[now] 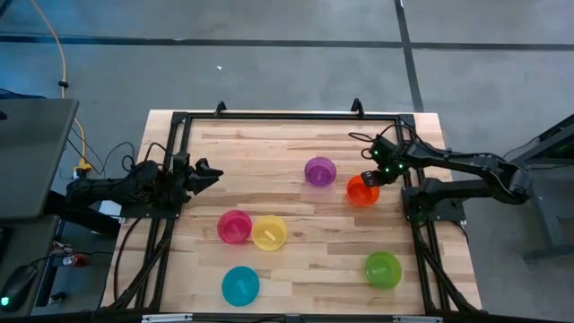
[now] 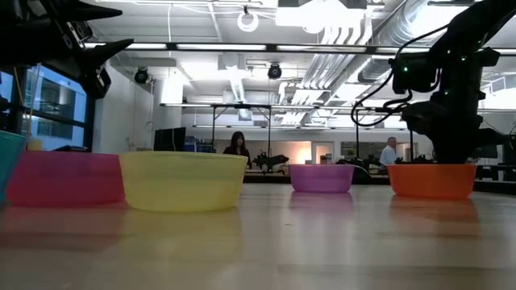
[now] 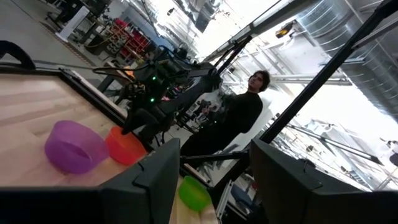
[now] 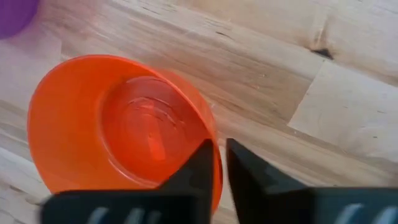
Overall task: Nest bowls inside each other
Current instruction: Stack the orange bowl on the purple bowl
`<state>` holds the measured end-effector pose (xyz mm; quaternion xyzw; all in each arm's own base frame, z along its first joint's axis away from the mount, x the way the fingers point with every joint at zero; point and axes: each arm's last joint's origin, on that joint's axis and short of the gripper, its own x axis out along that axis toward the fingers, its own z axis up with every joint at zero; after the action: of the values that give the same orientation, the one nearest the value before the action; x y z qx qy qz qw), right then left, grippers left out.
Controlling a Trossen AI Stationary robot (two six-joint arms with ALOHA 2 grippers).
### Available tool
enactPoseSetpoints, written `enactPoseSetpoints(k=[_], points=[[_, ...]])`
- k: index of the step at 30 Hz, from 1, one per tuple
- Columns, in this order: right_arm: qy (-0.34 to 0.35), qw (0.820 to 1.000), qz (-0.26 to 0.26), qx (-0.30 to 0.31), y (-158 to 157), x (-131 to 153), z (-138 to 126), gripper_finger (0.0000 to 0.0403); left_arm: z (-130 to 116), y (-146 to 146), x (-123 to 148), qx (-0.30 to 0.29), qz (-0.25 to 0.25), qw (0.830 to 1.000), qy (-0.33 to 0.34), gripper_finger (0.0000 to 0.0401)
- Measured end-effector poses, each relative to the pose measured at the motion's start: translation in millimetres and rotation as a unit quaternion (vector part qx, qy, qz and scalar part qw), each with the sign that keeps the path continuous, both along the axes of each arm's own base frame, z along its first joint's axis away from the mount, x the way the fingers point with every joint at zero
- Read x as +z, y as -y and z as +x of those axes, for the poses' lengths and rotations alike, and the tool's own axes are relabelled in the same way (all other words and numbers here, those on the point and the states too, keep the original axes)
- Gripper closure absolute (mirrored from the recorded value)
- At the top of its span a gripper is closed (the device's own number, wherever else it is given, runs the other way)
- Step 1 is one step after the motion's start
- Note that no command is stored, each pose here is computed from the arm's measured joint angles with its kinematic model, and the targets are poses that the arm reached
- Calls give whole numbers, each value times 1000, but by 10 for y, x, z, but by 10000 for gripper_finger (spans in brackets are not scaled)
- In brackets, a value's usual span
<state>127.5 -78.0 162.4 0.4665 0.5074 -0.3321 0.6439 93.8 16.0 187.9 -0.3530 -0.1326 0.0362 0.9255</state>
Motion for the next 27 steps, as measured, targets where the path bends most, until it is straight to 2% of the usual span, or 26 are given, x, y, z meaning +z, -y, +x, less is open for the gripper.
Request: enactPoseSetpoints(k=[2, 8, 17, 22, 27], points=[[2, 1000, -2, 0, 3, 1, 5, 396, 3, -1, -17, 0, -3, 1000, -9, 217], [12, 1000, -3, -13, 19, 33, 30, 401, 12, -1, -65, -2, -9, 999, -33, 217], [70, 997, -36, -15, 142, 480, 219, 402, 15, -2, -86, -2, -10, 999, -44, 217], [69, 996, -45, -12, 287, 739, 431, 402, 15, -5, -91, 5, 0, 999, -48, 217], [56, 997, -56, 21, 536, 904, 805, 403, 15, -7, -91, 9, 0, 999, -48, 217]])
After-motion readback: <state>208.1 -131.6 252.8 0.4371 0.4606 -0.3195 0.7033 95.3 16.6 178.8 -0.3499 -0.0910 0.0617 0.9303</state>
